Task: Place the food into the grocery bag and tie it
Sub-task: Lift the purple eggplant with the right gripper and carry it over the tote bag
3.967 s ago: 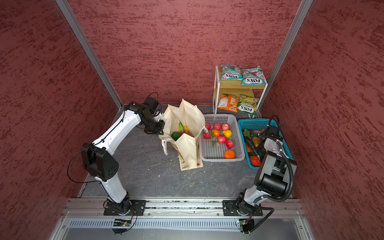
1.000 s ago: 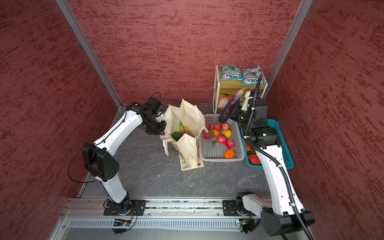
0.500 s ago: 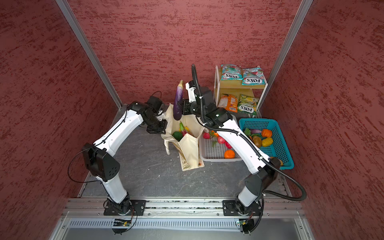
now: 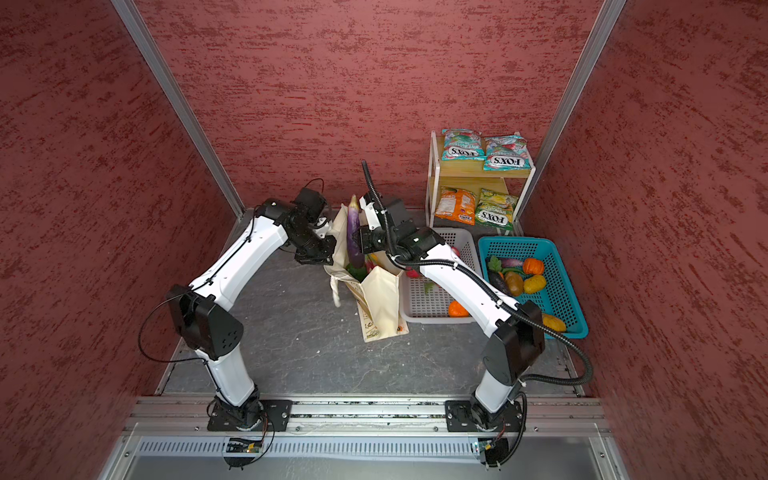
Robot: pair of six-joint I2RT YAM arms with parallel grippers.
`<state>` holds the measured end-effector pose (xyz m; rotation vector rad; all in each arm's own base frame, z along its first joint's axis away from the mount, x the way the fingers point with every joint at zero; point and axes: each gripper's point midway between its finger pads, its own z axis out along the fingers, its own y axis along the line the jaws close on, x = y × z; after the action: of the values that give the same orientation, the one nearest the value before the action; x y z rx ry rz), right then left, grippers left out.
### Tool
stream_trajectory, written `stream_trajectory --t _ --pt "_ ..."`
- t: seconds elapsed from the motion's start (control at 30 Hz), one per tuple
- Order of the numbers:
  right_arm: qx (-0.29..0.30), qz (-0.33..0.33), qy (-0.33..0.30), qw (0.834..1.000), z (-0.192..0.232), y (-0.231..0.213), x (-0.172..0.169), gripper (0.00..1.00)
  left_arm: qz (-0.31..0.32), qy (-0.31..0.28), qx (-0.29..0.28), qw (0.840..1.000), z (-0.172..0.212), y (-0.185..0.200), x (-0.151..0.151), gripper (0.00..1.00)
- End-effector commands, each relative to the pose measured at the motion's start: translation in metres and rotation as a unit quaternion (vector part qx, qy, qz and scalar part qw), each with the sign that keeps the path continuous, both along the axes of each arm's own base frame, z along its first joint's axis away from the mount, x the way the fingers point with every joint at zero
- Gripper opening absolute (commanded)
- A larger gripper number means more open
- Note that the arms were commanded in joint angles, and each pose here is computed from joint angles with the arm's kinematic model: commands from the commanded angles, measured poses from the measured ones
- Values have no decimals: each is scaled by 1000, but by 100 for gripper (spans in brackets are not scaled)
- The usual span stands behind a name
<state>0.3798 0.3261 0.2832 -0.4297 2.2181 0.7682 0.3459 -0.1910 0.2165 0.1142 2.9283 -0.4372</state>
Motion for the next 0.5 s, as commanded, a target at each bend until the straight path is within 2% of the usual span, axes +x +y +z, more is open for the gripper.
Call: stream_trajectory --t 0.0,0.47 --pt "-7 11 -11 1000 6 -5 -10 23 -3 -1 -12 1000 4 -7 2 0" --pt "-82 32 39 995 -41 -16 -22 23 -3 -1 -11 1000 5 -6 9 0"
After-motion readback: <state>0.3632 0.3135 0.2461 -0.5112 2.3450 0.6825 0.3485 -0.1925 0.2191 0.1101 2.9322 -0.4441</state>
